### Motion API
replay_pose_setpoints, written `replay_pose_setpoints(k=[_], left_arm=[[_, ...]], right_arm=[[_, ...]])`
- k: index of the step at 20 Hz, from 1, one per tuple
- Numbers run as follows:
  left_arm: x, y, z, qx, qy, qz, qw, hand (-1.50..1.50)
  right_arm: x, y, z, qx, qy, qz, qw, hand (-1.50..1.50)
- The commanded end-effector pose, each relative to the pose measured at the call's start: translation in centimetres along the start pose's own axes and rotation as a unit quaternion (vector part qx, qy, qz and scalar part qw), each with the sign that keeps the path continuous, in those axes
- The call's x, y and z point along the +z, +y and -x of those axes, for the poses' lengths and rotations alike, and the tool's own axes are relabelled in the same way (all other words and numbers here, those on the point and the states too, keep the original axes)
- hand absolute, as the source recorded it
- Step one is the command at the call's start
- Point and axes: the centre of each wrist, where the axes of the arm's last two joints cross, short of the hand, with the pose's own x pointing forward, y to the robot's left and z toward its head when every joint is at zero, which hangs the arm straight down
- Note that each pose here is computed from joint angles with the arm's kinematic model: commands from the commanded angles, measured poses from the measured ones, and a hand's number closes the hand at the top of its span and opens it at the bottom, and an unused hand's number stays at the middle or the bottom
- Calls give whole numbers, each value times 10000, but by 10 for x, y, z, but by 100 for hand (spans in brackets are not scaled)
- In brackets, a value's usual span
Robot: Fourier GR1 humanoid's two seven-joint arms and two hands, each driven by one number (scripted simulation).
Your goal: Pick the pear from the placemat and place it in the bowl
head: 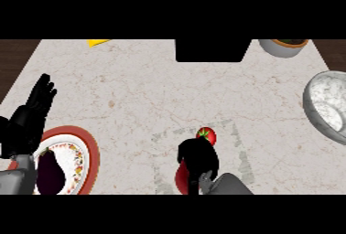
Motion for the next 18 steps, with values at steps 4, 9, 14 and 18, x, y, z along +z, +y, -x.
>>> replay_pose_setpoints(k=[4, 9, 14, 18], left_arm=[[-7, -31, 1, 36, -33, 84, 10000, 0], [-5, 1, -9, 20, 22, -50, 10000, 0], [-3, 11, 2, -43, 119, -208, 9997, 0], [-1, 11, -4, -77, 163, -241, 9995, 0]], right_arm=[[-24, 7, -10, -89, -73, 73, 9999, 150], [-16, 21, 31, 116, 83, 716, 9973, 150], [37, 0, 129, 1103, -1365, 550, 9829, 150], [75, -29, 188, 1383, -1947, 1030, 9656, 150]])
